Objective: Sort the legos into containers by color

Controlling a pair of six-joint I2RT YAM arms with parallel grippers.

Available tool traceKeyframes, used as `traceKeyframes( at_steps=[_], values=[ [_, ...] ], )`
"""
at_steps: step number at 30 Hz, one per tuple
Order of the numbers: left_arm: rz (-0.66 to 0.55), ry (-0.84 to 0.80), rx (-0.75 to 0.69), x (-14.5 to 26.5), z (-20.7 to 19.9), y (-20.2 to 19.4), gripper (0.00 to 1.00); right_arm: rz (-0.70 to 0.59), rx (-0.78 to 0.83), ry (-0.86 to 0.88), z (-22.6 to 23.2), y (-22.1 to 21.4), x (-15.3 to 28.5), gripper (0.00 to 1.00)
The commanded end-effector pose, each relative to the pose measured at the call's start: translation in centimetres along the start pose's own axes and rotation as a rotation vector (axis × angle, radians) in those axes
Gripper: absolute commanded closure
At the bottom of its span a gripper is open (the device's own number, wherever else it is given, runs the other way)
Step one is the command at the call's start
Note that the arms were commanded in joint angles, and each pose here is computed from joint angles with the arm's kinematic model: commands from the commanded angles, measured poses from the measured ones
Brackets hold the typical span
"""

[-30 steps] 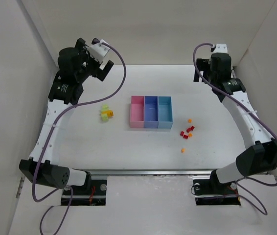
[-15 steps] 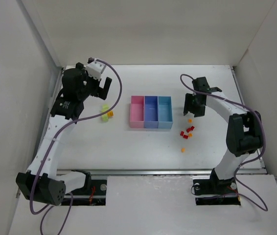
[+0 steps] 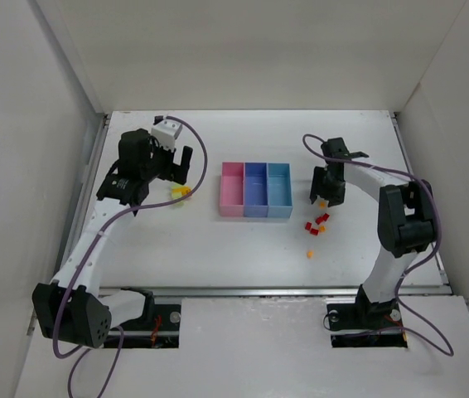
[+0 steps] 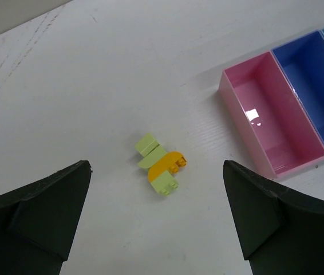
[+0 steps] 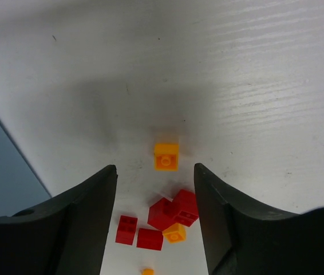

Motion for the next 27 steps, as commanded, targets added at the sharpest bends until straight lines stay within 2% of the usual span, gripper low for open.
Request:
traceKeyframes(
  at_steps=[1, 4, 8, 14, 17, 20, 21, 22, 25, 27],
  values=[
    [-0.074, -0.028, 0.018, 0.3, -0.5, 1.1, 0.00, 0.013, -0.020, -0.018, -0.3, -0.3, -1.2, 0.40],
    [-0.074, -0.028, 0.018, 0.3, -0.5, 1.1, 0.00, 0.016, -0.020, -0.007, -0.2, -0.3, -1.2, 0.44],
    [-0.083, -0.010, 0.018, 0.4, -0.3, 1.5, 0.00, 0.007, -0.021, -0.005, -0.3, -0.5, -1.3, 0.56],
    [-0.083, 0.011, 0.009, 0.4, -0.1, 1.5, 0.00, 0.007, -0.011, -0.016, -0.4, -0.7, -1.9, 0.56],
    [-0.083, 0.011, 0.009, 0.4, -0.1, 1.5, 0.00, 0.005, 0.009, -0.025, -0.5, -0.4, -2.1, 0.68],
    [-0.101, 0.011, 0.007, 0.7, -0.1, 1.8, 0.00, -0.008, 0.008, -0.034, -0.7, -0.3, -1.8, 0.87],
    [-0.101, 0.011, 0.007, 0.7, -0.1, 1.8, 0.00, -0.017, 0.020, -0.032, -0.6, 0.0, -1.7, 0.96],
    [-0.101, 0.011, 0.007, 0.7, -0.1, 1.8, 0.00, -0.031, 0.019, -0.038, -0.7, 0.2, -1.3, 1.00],
    [-0.090, 0.011, -0.001, 0.5, 0.0, 1.4, 0.00, -0.085, 0.063, -0.027, -0.7, 1.6, 0.5, 1.00],
    [-0.090, 0.012, -0.022, 0.7, 0.0, 1.2, 0.00, -0.174, 0.087, -0.003, 0.1, 3.7, 3.9, 1.00]
  ],
)
Point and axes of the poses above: each gripper's point midway between its finger pads, its own x axis back along the fingers, its own z axis along the line the jaws close on, y = z × x, the point moved 7 cm from there along x, back along the fingers, and after that the axes turned 8 degrees about x, right-handed, at the moved point
